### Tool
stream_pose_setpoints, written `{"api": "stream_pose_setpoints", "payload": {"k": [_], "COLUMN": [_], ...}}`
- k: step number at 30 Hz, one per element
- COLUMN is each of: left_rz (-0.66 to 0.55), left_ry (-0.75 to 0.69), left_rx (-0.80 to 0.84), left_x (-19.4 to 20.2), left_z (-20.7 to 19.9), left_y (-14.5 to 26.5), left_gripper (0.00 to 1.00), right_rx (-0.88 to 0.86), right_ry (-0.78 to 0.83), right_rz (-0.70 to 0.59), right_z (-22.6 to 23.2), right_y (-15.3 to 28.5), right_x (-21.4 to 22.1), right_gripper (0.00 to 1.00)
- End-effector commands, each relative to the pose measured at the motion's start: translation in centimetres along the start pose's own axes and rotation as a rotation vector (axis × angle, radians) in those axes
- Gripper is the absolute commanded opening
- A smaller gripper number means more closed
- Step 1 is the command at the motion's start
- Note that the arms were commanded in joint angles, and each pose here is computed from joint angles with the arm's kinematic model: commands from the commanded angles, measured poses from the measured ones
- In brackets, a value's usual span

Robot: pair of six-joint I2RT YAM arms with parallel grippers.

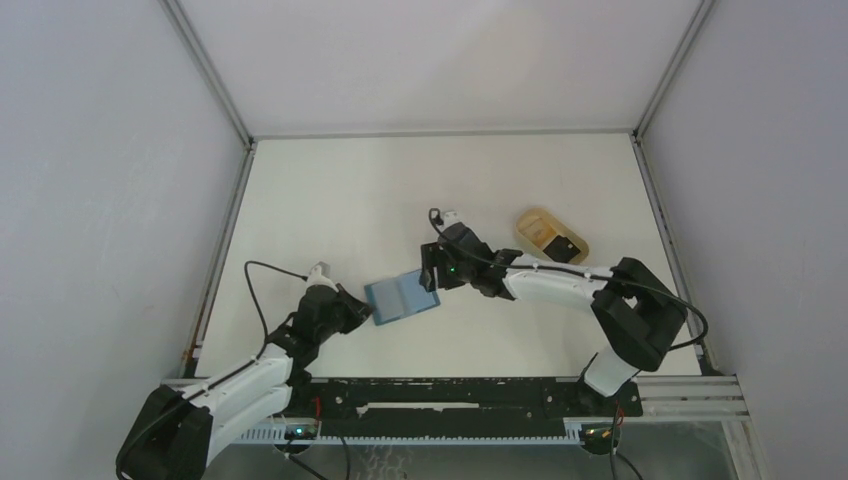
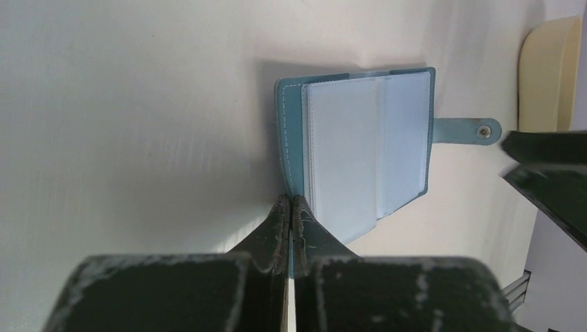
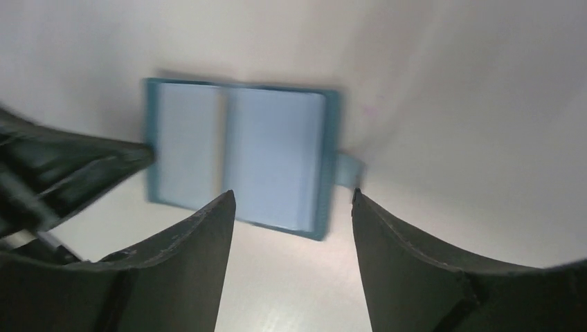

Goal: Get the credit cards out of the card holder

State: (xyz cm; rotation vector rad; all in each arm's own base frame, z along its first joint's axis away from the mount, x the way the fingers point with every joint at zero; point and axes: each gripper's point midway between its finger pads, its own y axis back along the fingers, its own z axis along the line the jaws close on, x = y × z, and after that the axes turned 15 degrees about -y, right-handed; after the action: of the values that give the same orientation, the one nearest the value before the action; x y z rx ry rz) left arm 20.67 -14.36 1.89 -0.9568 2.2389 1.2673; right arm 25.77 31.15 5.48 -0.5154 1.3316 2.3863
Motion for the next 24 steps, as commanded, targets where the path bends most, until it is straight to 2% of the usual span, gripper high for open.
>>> {"api": "stream_pose_setpoints", "payload": {"k": [1,12,14,17,24], "left_rz": [-0.014,-0.023,-0.024,-0.033,-0.036], "left_ry": [-0.019,-0.024,-0.024,-0.025,-0.025], "left_rx": [-0.024,-0.026,-0.027,-0.030,-0.031], "left_x": [-0.4,-0.7,-0.7,-0.8,-0.9], "left_z": [0.4,0.3,0.4,0.5,0.5], "left_y": [-0.1,0.0,0.1,0.2,0.2], "left_gripper": [0.00,0.00,0.00,0.00,0.00], "right_rx": [-0.065,-0.006,0.019,0.047,0.127], "right_ry": [0.161,0.330,0.351,0.370,0.407], "right_rz": [-0.163,-0.075,-0.051,-0.029,-0.020], "right_z": [6.1,11.7,11.8,11.7,10.7], "right_y": [2.6,-2.2,-3.1,-4.1,-5.9], "right_x": [-2.8,1.4,2.2,2.9,3.9], "right_gripper": [0.71,0.73,0.74,0.82,0.84]}}
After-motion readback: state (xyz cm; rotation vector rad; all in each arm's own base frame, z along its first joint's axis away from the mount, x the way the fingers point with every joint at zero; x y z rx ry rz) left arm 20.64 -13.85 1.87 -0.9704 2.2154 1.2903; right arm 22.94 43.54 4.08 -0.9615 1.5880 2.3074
